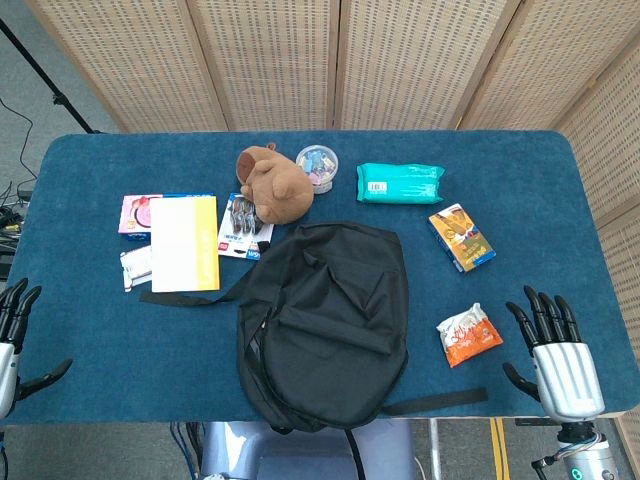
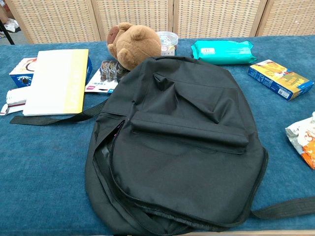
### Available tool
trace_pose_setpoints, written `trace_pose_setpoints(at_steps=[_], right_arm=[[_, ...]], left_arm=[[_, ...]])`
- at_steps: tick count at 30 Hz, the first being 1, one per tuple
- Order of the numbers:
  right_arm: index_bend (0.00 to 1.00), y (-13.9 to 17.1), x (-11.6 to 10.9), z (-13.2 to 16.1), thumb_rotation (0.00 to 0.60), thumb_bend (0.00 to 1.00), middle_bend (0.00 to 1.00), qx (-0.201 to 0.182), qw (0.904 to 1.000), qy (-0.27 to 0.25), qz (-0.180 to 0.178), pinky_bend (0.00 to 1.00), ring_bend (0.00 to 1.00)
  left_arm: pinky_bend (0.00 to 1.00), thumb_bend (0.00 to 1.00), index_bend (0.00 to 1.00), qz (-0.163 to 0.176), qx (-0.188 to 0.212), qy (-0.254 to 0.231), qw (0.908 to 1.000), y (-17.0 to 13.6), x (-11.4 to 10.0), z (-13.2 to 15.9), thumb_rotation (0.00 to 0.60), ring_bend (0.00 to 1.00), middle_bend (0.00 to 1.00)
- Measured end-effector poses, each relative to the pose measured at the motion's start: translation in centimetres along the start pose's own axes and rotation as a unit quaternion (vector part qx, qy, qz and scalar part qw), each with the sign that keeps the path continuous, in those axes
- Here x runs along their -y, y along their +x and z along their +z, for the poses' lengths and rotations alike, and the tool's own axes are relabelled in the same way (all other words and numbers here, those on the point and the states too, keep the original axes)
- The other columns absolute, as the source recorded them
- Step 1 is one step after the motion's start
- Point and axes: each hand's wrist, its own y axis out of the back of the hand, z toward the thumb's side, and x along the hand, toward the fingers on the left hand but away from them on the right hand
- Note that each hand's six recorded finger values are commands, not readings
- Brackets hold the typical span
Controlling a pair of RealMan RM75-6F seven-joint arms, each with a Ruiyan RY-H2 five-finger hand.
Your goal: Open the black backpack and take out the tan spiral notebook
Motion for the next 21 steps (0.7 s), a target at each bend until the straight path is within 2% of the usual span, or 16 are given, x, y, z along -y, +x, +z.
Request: trace_pose_setpoints(at_steps=[6, 9, 12, 15, 18, 21], right_arm=[[0.14, 0.2, 0.7, 0.6, 0.600, 0.21, 0.00, -0.016, 0.9997, 0.000, 0.020, 0.00, 0.00], [0.14, 0.2, 1.5, 1.7, 0.600, 0.19, 0.00, -0.044, 0.9983, 0.002, 0.039, 0.00, 0.00], [0.14, 0.0, 2.5, 3.3, 0.600, 0.15, 0.00, -0.091, 0.9939, 0.010, 0.062, 0.00, 0.00], [0.14, -0.3, 3.6, 5.3, 0.600, 0.08, 0.00, -0.144, 0.9855, 0.013, 0.090, 0.00, 0.00], [0.14, -0.7, 4.5, 7.6, 0.600, 0.01, 0.00, -0.203, 0.9718, 0.004, 0.121, 0.00, 0.00], [0.15, -1.0, 5.4, 9.9, 0.600, 0.00, 0.01, -0.259, 0.9537, -0.013, 0.153, 0.00, 0.00]], left_arm=[[0.00, 0.10, 0.00, 0.001, 0.002, -0.005, 1.0000, -0.1, -0.2, 0.1, 0.600, 0.00, 0.00], [0.00, 0.10, 0.00, 0.006, 0.003, -0.007, 0.9999, -0.1, -0.6, 0.0, 0.600, 0.00, 0.00], [0.00, 0.10, 0.00, 0.006, 0.002, -0.009, 0.9999, -0.1, -0.6, -0.1, 0.600, 0.00, 0.00], [0.00, 0.10, 0.00, 0.007, 0.003, -0.009, 0.9999, -0.1, -0.7, -0.1, 0.600, 0.00, 0.00], [0.00, 0.10, 0.00, 0.010, 0.000, -0.009, 0.9999, -0.1, -0.8, -0.2, 0.600, 0.00, 0.00], [0.00, 0.10, 0.00, 0.012, -0.004, -0.010, 0.9999, -0.1, -0.9, -0.4, 0.600, 0.00, 0.00]])
